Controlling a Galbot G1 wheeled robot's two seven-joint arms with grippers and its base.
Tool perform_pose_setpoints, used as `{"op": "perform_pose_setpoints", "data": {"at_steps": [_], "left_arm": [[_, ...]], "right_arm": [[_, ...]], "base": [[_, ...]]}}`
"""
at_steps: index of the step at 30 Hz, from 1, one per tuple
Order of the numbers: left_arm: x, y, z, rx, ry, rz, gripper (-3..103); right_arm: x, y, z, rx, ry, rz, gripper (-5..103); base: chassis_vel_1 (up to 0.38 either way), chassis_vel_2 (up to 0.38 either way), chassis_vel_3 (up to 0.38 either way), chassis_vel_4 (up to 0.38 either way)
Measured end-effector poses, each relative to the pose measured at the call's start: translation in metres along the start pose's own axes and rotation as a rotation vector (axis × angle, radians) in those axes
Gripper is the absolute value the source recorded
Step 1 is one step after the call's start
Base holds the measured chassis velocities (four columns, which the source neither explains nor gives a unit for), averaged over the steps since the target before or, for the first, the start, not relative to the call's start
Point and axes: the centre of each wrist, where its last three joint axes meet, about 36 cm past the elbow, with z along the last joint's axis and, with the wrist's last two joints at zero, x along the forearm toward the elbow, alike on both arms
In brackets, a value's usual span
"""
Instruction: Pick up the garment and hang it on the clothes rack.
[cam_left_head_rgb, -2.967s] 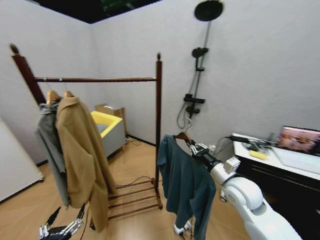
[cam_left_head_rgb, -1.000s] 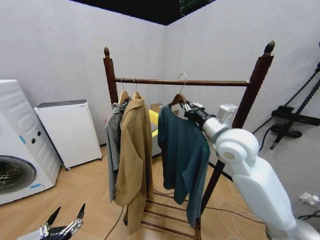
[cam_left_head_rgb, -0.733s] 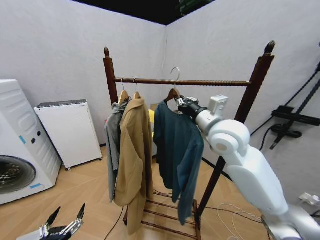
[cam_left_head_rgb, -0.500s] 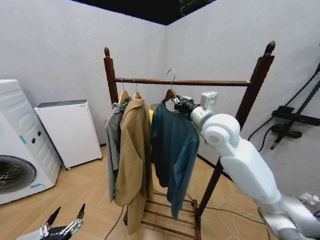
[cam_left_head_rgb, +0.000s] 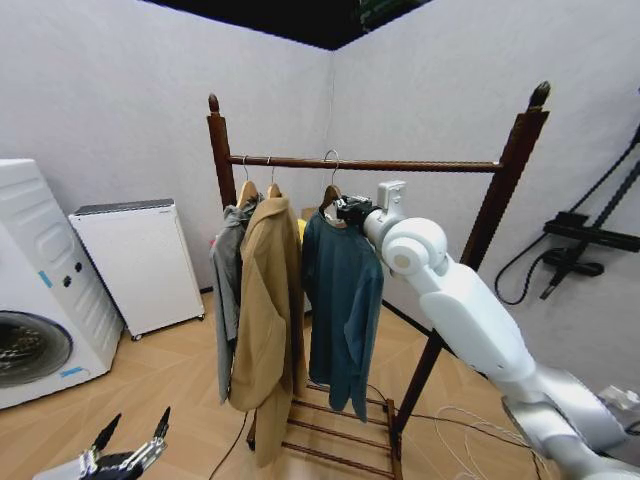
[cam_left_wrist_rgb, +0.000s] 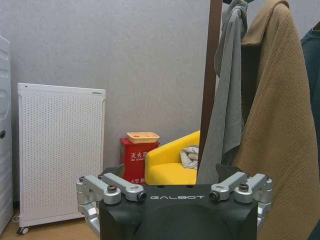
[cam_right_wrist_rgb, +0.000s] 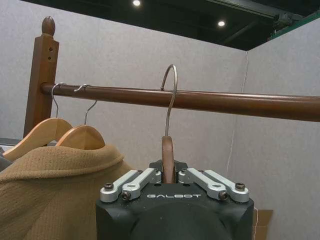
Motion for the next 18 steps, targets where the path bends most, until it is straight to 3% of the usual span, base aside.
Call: {"op": "perform_pose_setpoints", "data": {"at_steps": [10,18], "left_arm": [[0.0,0.0,0.0,0.0,0.0,0.0,100],[0.0,0.0,0.0,0.0,0.0,0.0,100]], "right_arm": [[-0.016,-0.003,-0.005,-0.025,-0.006,0.008,9],[-0.024,-0.006,-0.014,-0.001,0.016,0.002,9]], "base": [[0.0,0.0,0.0,0.0],[0.0,0.0,0.0,0.0]]}}
